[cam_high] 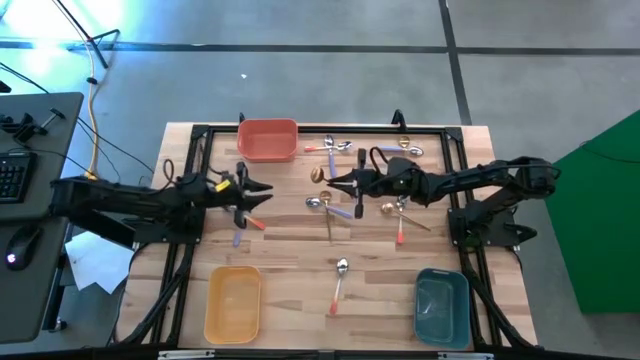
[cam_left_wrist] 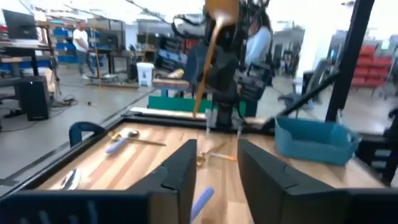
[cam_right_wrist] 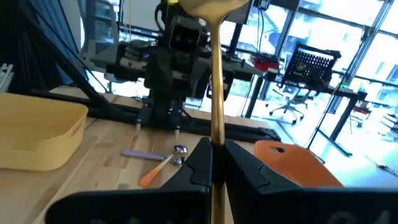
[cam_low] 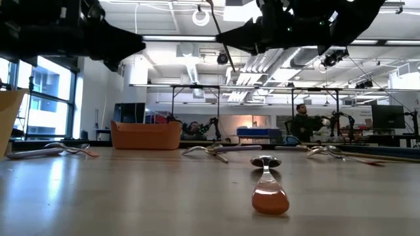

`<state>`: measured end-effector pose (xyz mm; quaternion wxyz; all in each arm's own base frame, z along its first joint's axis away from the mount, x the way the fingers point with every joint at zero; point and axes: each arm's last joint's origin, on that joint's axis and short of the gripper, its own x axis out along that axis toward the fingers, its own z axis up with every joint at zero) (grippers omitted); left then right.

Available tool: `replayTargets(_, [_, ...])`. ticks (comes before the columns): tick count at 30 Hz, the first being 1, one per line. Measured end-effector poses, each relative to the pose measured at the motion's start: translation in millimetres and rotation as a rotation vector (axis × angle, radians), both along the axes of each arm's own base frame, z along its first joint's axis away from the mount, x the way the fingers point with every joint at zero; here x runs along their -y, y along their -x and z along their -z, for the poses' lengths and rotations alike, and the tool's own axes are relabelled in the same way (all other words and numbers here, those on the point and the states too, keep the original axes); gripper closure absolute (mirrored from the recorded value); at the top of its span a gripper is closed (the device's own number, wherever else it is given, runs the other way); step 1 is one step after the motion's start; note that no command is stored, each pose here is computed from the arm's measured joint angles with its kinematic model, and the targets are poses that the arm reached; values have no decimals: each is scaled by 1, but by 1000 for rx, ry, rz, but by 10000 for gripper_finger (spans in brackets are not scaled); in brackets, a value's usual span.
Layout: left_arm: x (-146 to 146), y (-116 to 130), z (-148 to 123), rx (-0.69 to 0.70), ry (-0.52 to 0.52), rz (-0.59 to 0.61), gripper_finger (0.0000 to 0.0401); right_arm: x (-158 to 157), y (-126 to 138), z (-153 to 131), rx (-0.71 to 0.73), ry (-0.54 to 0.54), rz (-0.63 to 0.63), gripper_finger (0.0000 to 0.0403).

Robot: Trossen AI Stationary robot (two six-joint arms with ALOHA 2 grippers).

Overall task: Sort silverware by color (type)
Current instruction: Put the bottom gold spoon into the orange bin

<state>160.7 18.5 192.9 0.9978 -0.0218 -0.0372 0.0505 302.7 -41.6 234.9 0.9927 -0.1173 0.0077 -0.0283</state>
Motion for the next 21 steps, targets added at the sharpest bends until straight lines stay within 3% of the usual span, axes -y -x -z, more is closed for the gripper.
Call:
replayTargets(7, [4, -32, -16, 42, -71, -8, 244, -12, -11, 6, 101, 41, -40, 393])
replayTargets(15, [16, -78, -31, 35, -158, 86, 240, -18, -16, 11, 127, 9, -82, 393])
replayTargets(21, [22, -109, -44, 52, -207, 86, 240, -36, -17, 11, 125, 16, -107, 393])
